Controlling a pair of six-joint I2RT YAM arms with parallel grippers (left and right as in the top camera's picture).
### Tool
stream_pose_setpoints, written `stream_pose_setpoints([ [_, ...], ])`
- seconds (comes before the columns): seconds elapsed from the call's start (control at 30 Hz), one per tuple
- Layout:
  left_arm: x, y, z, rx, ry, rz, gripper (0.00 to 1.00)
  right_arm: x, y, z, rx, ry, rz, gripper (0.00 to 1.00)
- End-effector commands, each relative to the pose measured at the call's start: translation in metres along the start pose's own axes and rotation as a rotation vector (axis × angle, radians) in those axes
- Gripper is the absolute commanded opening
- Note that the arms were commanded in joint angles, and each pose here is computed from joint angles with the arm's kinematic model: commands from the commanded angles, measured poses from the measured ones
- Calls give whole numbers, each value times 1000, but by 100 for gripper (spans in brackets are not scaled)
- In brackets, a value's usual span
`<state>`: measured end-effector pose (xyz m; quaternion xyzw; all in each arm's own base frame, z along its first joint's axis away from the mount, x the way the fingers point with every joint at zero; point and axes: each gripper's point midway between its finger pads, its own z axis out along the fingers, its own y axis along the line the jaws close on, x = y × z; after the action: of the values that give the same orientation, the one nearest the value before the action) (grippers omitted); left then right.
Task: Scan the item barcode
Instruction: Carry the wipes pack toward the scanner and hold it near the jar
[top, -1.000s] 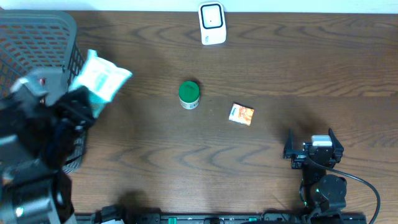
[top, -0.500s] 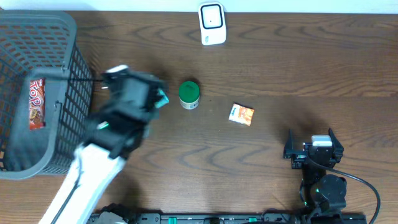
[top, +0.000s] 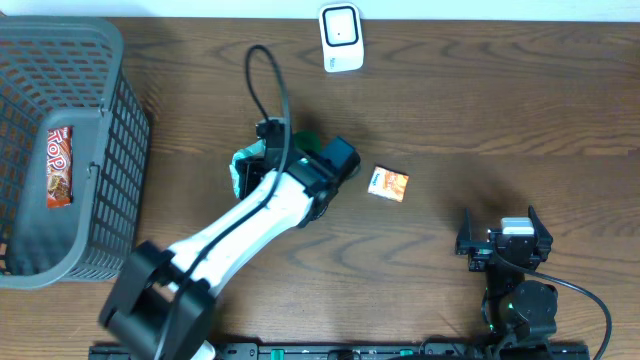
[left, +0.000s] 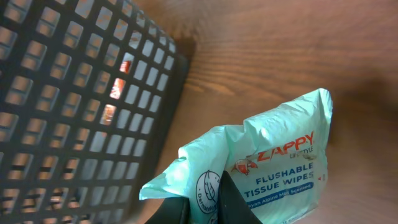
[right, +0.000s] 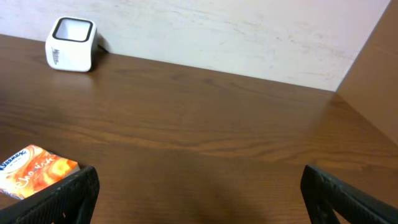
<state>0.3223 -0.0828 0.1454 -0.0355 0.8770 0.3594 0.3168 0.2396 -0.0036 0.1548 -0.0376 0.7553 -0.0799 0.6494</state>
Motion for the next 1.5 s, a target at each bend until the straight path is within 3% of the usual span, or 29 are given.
stream_pose_setpoints([
  [0.0,0,0,9,-100,-34,40,7,0,2,0,-10,-4,-11,99],
  [0.27,26,-18,17,-74,66,65,7,0,2,0,-10,-4,-11,99],
  [0.7,37,-16,21,-101,92,125,8,0,2,0,-10,-5,-11,99],
  [1.0,64,-42,24,-45,193,169,7,0,2,0,-10,-4,-11,99],
  [1.3,71,-60,4,-9,143,232,9,0,2,0,-10,-4,-11,99],
  [1.47,73,-68,-6,11,115,256,17,0,2,0,-10,-4,-11,99],
])
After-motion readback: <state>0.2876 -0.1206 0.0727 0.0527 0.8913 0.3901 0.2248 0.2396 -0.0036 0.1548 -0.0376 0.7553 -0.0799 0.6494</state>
